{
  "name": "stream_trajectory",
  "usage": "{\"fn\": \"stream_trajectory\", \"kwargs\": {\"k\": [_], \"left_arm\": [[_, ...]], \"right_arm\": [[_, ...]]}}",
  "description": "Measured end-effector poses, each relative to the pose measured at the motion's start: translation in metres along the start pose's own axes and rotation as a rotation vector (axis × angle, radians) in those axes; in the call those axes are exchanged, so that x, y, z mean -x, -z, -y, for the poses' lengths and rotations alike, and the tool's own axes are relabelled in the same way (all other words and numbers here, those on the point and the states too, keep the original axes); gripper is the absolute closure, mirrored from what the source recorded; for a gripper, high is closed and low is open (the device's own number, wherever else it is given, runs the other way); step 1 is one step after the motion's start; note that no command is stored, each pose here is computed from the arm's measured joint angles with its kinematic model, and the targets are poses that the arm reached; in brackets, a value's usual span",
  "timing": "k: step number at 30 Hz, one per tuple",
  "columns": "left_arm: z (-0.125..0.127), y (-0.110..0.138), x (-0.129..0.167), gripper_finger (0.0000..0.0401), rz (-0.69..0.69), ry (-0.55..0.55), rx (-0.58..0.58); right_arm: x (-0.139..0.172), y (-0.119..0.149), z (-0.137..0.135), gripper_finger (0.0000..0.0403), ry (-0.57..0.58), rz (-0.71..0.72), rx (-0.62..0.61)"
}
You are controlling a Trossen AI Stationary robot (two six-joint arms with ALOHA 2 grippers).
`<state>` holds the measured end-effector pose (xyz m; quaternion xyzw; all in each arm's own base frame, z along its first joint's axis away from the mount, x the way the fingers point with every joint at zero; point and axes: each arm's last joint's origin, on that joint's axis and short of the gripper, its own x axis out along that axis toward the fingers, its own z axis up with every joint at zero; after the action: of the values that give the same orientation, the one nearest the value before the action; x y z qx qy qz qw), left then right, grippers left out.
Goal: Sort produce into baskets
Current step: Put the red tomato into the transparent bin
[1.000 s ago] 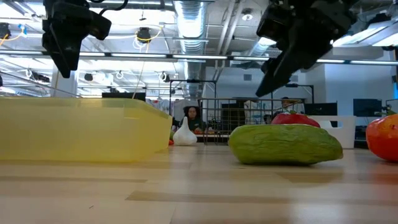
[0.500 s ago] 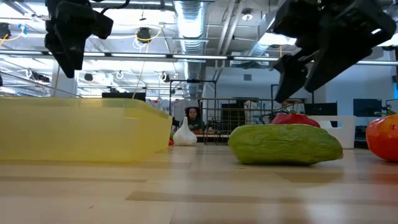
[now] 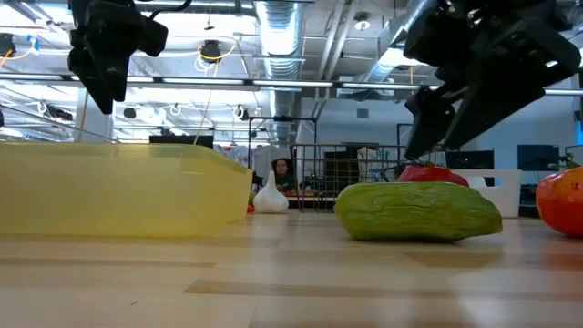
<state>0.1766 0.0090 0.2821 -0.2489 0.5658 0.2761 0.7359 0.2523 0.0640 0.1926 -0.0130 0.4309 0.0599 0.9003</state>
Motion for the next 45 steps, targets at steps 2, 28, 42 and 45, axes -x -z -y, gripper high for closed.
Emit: {"fn": "stream_trajectory", "kwargs": {"k": [2,28,42,45], "left_arm": [[0.000,0.000,0.000,0.0058,0.001,0.000,0.000],[0.016,-0.023,0.004,0.0058,0.285,0.112,-0.086],[0.048,-0.060,0.037,0.0058,0.731,0.544,-0.090],[0.051,-0.064,0.042,0.0058,0.774,0.599,-0.083]], "right_arm": [[-0.005,0.000,0.000,0.0019,0.001,-0.006,0.015],[-0.026,-0.004,0.011,0.0074,0.057,-0.001,0.022],[0.028,-0.080,0.034,0.0075,0.411,0.517,0.289],[0.038,-0.093,0.033,0.0075,0.473,0.657,0.370]]}}
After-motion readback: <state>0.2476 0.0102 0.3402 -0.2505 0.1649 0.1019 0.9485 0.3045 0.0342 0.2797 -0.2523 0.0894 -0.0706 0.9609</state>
